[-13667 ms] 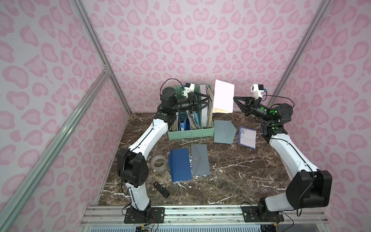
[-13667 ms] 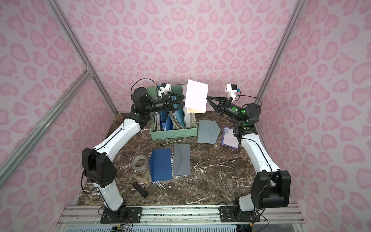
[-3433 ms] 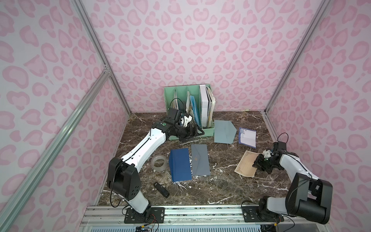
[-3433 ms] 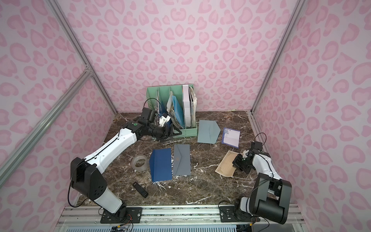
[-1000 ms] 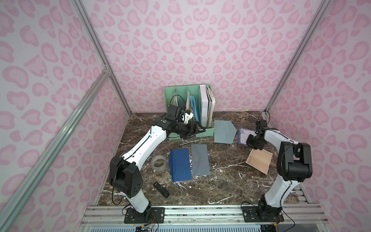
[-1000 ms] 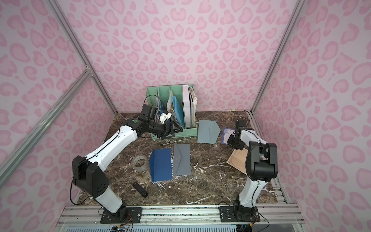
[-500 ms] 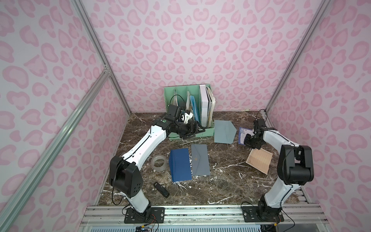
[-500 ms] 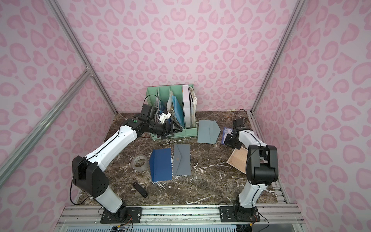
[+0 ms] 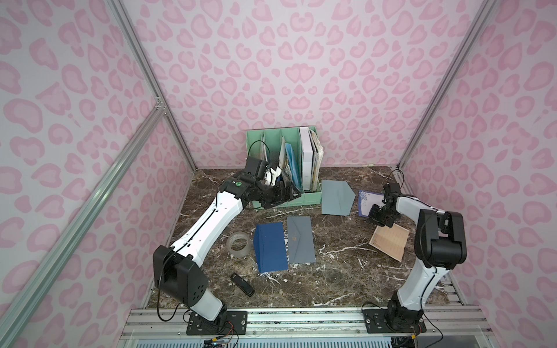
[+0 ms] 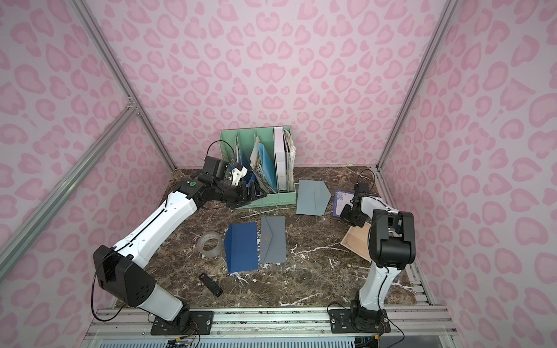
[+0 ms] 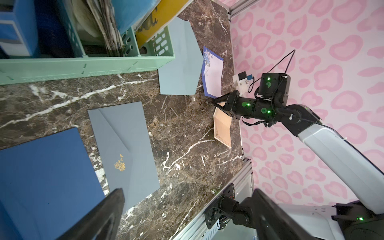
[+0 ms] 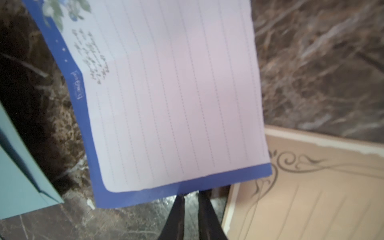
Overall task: Take the letter paper out of the envelope
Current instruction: Adjust the letter paper at the center of the board, then pick up the envelope from the center of the board.
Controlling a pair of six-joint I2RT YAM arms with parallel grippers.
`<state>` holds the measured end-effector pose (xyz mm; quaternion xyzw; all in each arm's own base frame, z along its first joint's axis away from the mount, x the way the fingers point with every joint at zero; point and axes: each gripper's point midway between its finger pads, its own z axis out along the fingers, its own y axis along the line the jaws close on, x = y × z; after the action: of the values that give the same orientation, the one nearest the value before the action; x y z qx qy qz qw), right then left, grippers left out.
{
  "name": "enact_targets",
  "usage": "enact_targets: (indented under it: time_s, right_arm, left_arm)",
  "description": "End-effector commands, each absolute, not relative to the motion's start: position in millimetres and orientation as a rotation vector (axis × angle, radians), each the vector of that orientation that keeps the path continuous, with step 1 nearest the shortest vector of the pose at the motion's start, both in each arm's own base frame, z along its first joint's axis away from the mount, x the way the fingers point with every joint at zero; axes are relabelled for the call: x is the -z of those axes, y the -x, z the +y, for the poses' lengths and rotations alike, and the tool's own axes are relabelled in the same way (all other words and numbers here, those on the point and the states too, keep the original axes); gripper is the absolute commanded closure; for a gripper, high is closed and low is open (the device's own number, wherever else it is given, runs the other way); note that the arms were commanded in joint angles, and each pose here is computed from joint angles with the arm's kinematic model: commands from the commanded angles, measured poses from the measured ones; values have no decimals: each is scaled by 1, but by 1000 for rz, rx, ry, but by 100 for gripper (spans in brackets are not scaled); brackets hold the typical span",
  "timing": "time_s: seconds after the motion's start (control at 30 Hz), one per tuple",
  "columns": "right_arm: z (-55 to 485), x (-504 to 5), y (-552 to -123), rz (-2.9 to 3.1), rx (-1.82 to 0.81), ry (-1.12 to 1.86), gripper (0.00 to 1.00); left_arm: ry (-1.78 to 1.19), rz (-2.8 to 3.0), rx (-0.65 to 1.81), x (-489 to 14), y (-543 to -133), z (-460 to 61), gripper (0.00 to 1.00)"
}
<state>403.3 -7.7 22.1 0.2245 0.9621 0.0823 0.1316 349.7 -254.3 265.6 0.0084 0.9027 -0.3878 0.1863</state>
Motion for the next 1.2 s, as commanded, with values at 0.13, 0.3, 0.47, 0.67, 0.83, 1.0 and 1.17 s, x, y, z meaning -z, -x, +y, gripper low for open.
enact_targets:
  time_s: [0.13,0.3,0.47,0.67,0.83,1.0,1.17]
  right_arm:
    - [-1,-23,-435,2786,-270,-569,84]
    - [5,-21,-435,2799,-284,-551,84]
    - [15,-46,-434,2759,-292,-490,80]
    - [67,-102,-412,2646,-371,-257,66]
    - [172,-116,-374,2592,-824,84,65]
    - [260,-113,-331,2581,-1095,373,63]
    - [308,-102,-310,2594,-1267,499,60]
  left_arm:
    - [-14,2545,1077,-263,-351,-252,6]
    - [-6,2545,1082,-262,-353,-253,6]
    - [0,2553,1072,-260,-353,-252,6]
    - [44,2620,928,-245,-348,-231,6]
    - [94,2740,788,-213,-333,-205,9]
    - [151,2874,701,-175,-313,-193,14]
    - [187,2869,681,-171,-306,-186,16]
